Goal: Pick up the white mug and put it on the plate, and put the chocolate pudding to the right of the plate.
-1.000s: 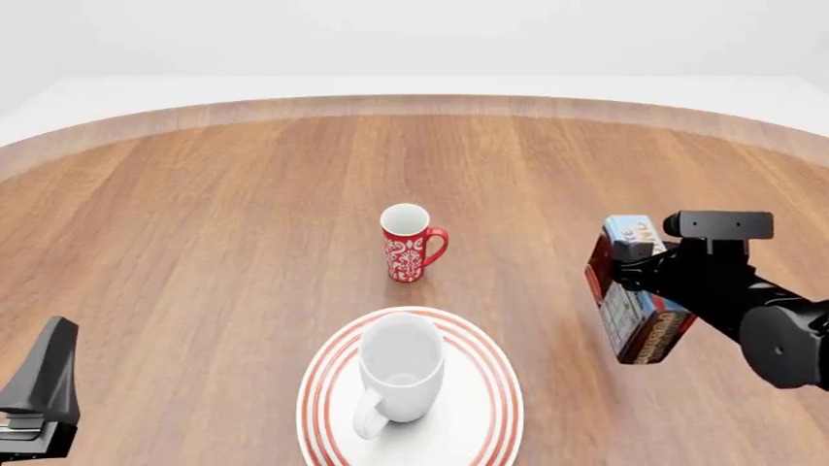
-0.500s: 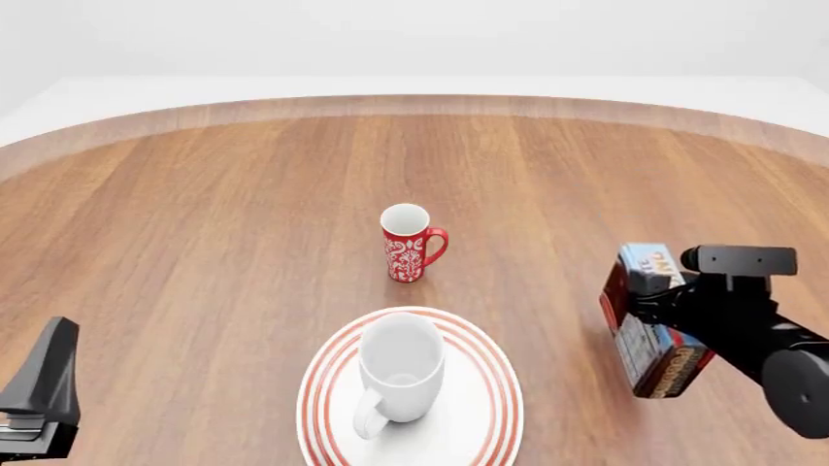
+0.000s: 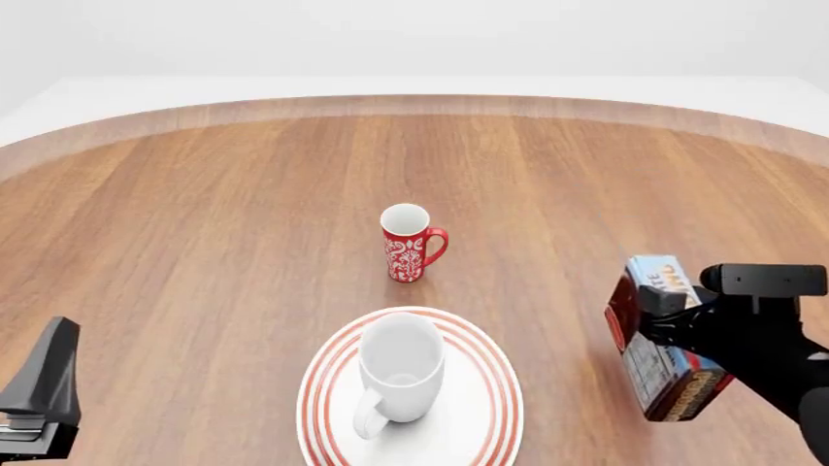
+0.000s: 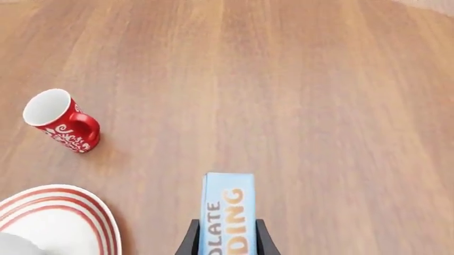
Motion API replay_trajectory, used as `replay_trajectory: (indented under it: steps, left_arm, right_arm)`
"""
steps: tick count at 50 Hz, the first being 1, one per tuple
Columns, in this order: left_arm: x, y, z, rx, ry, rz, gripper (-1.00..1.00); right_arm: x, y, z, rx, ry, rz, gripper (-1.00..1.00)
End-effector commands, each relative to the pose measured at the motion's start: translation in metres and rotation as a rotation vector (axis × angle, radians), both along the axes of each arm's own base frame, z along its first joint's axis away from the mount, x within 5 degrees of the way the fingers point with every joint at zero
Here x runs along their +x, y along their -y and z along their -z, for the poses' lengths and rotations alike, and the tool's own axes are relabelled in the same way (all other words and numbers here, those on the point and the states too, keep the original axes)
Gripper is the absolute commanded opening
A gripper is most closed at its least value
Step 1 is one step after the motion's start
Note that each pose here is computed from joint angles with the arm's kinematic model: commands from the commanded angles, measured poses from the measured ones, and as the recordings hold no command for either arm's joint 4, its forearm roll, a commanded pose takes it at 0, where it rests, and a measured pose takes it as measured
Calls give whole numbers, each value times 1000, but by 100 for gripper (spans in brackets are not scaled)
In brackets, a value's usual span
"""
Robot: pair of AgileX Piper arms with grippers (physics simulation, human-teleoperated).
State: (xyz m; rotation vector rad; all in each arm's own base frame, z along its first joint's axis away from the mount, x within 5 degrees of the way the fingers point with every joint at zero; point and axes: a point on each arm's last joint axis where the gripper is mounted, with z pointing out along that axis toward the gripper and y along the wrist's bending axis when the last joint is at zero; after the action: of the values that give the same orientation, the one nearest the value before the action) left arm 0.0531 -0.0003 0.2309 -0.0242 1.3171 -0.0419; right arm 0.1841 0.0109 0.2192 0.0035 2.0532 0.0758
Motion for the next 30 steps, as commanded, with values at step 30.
replay_trajectory:
  steps: [30]
  left_arm:
    - [0, 0, -1, 2, 3, 4, 100]
  right_arm:
    - [-32, -4, 10, 26, -29, -25, -100]
